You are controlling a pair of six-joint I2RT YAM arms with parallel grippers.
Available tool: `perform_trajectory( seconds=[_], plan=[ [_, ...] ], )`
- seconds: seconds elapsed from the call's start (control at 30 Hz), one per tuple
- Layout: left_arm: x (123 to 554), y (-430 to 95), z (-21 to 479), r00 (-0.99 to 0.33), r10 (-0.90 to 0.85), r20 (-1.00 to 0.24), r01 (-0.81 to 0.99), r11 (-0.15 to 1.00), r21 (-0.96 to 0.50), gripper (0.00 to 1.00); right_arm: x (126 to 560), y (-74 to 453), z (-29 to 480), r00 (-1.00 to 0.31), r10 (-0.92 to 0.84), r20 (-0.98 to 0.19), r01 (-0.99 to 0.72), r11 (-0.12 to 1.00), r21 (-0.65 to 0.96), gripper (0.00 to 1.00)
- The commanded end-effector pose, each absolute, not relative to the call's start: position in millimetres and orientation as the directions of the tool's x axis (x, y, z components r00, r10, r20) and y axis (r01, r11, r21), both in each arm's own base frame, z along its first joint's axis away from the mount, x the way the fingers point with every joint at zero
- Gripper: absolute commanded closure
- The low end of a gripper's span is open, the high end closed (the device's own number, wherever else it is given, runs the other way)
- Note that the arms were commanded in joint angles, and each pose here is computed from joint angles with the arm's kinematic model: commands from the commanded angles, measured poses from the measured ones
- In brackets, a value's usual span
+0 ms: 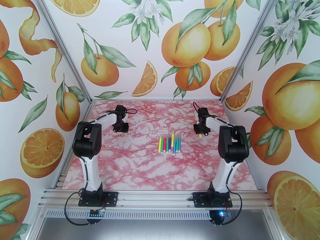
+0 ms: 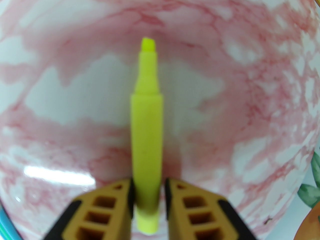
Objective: Open the pen caps
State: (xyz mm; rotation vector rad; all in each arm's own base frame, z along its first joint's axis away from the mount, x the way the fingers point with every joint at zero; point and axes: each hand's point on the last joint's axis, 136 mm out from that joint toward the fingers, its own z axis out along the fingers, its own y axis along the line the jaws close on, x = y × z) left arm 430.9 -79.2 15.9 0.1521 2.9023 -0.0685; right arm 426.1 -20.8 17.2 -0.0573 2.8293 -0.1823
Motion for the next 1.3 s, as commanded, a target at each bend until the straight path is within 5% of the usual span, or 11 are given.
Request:
perform_trajectory(
  seconds=[0.0,0.63,0.97,1.27],
  plan=[
    [437.2,-81.1,29.1,-0.958,0.09,-0.274,0.109,0.993,-0.054,0.71,417.5,-17.9,7.0,-0.968,-0.038,-0.25,-0.014,0.995,-0.097,0.71],
    [432.6,-82.1,73.8,-0.925,0.079,-0.372,0.114,0.991,-0.071,0.54,421.7,-2.0,54.9,-0.906,-0.023,-0.423,0.007,0.997,-0.071,0.61],
    [418.4,-98.6,115.1,-0.867,0.064,-0.494,0.172,0.969,-0.177,0.41,409.9,51.8,99.0,-0.847,-0.086,-0.524,-0.084,0.996,-0.029,0.49],
    [394.4,-123.3,149.2,-0.799,0.033,-0.601,0.249,0.928,-0.279,0.36,375.5,95.5,106.8,-0.827,-0.109,-0.552,-0.12,0.993,-0.017,0.49]
  ],
)
